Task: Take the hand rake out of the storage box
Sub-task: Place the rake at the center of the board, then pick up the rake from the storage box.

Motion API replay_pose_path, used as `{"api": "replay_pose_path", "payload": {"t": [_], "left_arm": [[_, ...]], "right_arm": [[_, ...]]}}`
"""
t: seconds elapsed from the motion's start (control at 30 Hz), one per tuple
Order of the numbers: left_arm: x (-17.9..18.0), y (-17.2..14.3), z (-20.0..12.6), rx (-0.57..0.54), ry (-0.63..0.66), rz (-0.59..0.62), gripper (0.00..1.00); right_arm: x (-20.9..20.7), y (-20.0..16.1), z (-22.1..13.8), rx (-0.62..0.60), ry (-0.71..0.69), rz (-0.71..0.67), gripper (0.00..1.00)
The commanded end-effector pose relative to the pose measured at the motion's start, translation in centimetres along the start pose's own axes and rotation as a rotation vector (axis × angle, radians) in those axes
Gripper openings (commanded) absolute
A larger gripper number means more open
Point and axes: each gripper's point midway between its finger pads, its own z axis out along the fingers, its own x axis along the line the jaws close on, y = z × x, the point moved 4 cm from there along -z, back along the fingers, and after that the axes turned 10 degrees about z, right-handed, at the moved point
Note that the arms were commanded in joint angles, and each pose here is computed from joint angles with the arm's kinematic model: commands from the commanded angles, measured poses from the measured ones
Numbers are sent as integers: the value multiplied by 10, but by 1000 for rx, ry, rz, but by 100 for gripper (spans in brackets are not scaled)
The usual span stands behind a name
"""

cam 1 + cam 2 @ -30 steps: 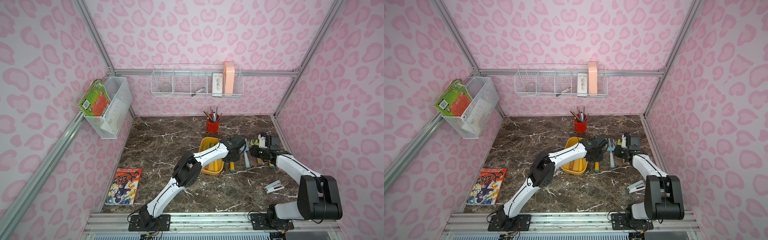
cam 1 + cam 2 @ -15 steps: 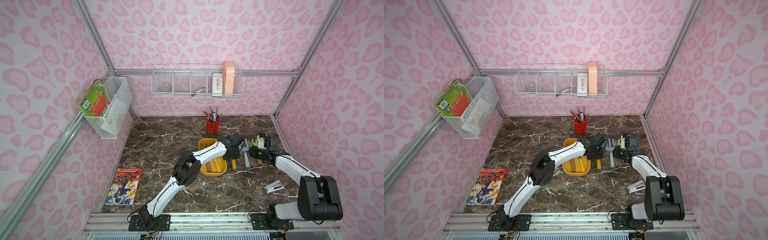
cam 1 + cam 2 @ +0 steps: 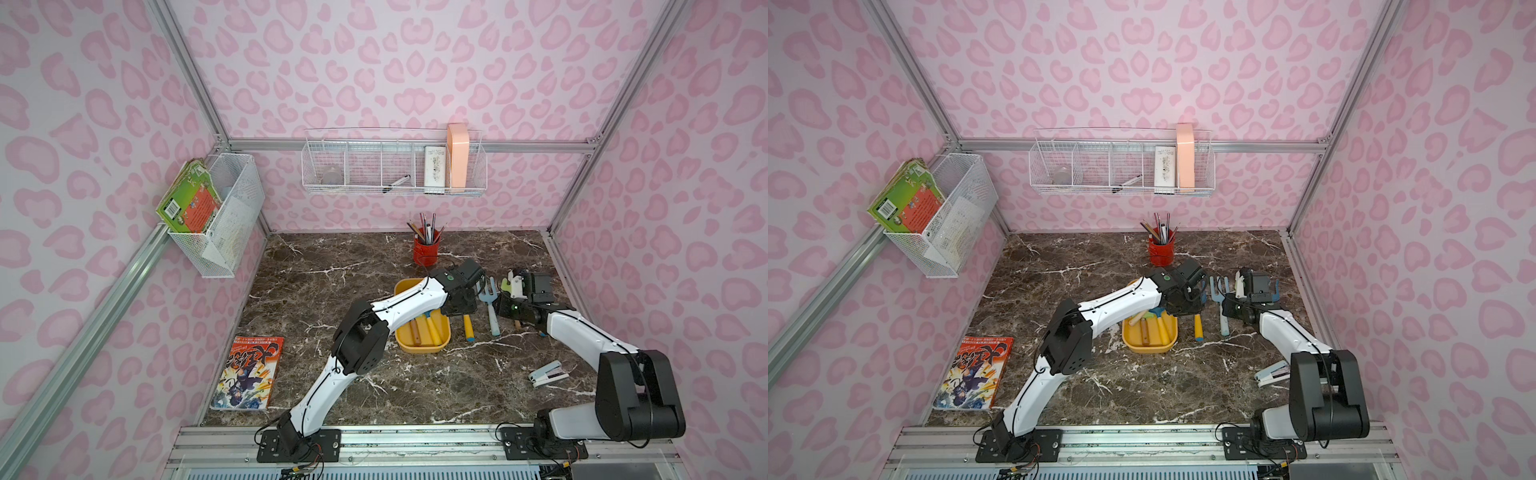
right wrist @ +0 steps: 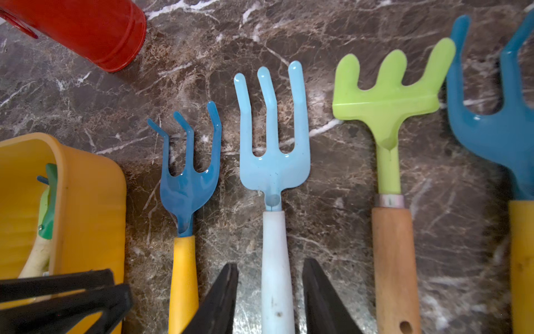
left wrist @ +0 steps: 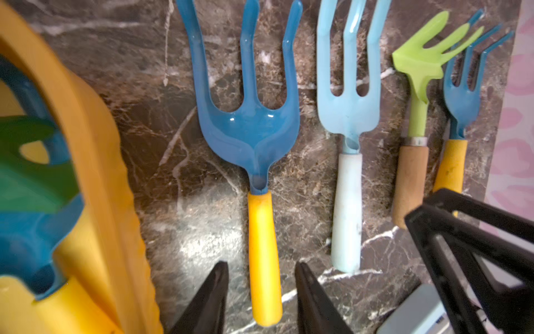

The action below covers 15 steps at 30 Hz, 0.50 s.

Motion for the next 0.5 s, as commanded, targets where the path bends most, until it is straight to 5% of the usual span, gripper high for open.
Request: {"api": "replay_pose_path", "payload": {"t": [0.0, 0.3, 0.47], "left_arm": [[11, 0, -20, -26, 47, 67, 44], [93, -12, -67, -21, 376, 254, 44], [116, -13, -63, 35, 408, 369, 48]], "right_arm": [[2, 3, -4, -18, -7, -8, 40], [33, -5, -8, -9, 19, -84, 40], [50, -12, -3, 6, 45, -104, 41]]}}
